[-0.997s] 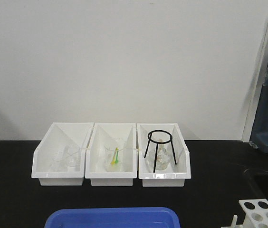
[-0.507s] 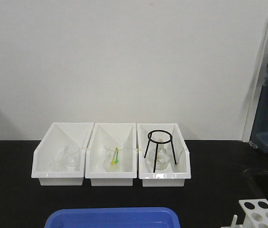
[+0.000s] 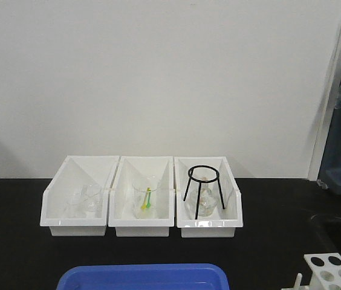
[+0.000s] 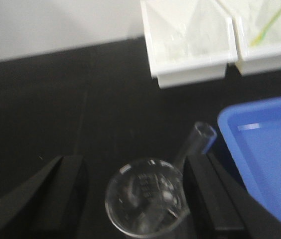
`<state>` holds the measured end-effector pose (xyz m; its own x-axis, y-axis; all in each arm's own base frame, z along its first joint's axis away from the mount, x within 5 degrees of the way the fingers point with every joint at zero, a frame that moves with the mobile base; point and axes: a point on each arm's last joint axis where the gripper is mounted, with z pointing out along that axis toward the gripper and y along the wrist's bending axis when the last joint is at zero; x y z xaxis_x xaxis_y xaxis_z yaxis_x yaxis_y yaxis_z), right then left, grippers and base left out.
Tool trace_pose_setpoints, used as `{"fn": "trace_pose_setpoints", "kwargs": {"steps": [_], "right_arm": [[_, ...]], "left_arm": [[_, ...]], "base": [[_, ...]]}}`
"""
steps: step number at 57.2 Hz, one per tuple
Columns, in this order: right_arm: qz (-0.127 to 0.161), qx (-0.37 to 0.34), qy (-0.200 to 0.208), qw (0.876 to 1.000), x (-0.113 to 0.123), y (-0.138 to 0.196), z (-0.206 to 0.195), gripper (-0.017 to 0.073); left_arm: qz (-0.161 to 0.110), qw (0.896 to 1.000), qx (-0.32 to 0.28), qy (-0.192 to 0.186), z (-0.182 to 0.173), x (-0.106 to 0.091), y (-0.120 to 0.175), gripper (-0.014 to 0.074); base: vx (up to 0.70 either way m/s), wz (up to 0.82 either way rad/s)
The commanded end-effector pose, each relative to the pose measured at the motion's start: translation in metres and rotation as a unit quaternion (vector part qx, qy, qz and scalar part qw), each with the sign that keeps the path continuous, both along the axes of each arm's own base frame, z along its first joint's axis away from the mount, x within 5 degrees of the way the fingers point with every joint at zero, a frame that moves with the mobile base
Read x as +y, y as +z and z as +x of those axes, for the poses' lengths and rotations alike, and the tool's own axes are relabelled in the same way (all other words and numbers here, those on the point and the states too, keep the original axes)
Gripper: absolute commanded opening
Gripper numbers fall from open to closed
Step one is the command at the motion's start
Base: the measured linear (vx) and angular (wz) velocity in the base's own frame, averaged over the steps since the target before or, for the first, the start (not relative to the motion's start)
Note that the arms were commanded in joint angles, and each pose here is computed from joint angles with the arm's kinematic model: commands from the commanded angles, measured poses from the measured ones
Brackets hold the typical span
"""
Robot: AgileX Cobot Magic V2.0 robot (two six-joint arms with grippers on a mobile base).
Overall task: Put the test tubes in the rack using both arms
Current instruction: 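Lower the left gripper around the glass test tube in the beaker, then close the left gripper and lift the test tube out of the beaker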
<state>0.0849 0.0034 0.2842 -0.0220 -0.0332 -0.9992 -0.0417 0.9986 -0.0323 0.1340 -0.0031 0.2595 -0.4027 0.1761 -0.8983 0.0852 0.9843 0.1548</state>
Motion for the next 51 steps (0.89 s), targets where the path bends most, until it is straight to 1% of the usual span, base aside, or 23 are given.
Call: {"fn": "trace_pose_setpoints", "kwargs": {"steps": [1,8,11,19,27,35,43,48,51], "right_arm": [[0.000,-0.052,0.003,0.999,0.001,0.019,0.000,0.0465],[-0.001,-0.052,0.003,0.999,0.001,0.019,0.000,0.0463],[-0.001,-0.052,0.003,0.999,0.001,0.019,0.000,0.0463],[-0.001,-0.052,0.003,0.999,0.001,0.019,0.000,0.0463],[-0.001,-0.052,0.003,0.999,0.001,0.019,0.000,0.0463],[-0.001,-0.052,0.003,0.999,0.001,0.019,0.000,0.0463],[0.000,-0.052,0.003,0.999,0.001,0.019,0.000,0.0463],[0.000,-0.052,0.003,0.999,0.001,0.019,0.000,0.0463],[0.000,-0.052,0.003,0.999,0.001,0.019,0.000,0.0463]], "left_arm": [[-0.001,0.999,-0.022,-0.028,0.012,-0.008,0.009,0.0547],[0.014,0.997,-0.011,-0.075,0.020,-0.021,0.003,0.0540],[0.025,0.995,-0.012,-0.092,0.025,-0.026,0.000,0.0541],[0.056,0.992,-0.020,-0.112,0.040,-0.030,-0.006,0.0541],[0.071,0.989,-0.039,-0.123,0.056,-0.034,-0.013,0.0541],[0.068,0.988,-0.054,-0.125,0.068,-0.037,-0.018,0.0541],[0.069,0.988,-0.050,-0.126,0.075,-0.038,-0.025,0.0541],[0.076,0.987,-0.052,-0.130,0.079,-0.039,-0.029,0.0541],[0.072,0.988,-0.055,-0.124,0.081,-0.039,-0.030,0.0541]], "base": [[0.00,0.00],[0.00,0.00],[0.00,0.00],[0.00,0.00],[0.00,0.00],[0.00,0.00],[0.00,0.00],[0.00,0.00],[0.00,0.00]]}}
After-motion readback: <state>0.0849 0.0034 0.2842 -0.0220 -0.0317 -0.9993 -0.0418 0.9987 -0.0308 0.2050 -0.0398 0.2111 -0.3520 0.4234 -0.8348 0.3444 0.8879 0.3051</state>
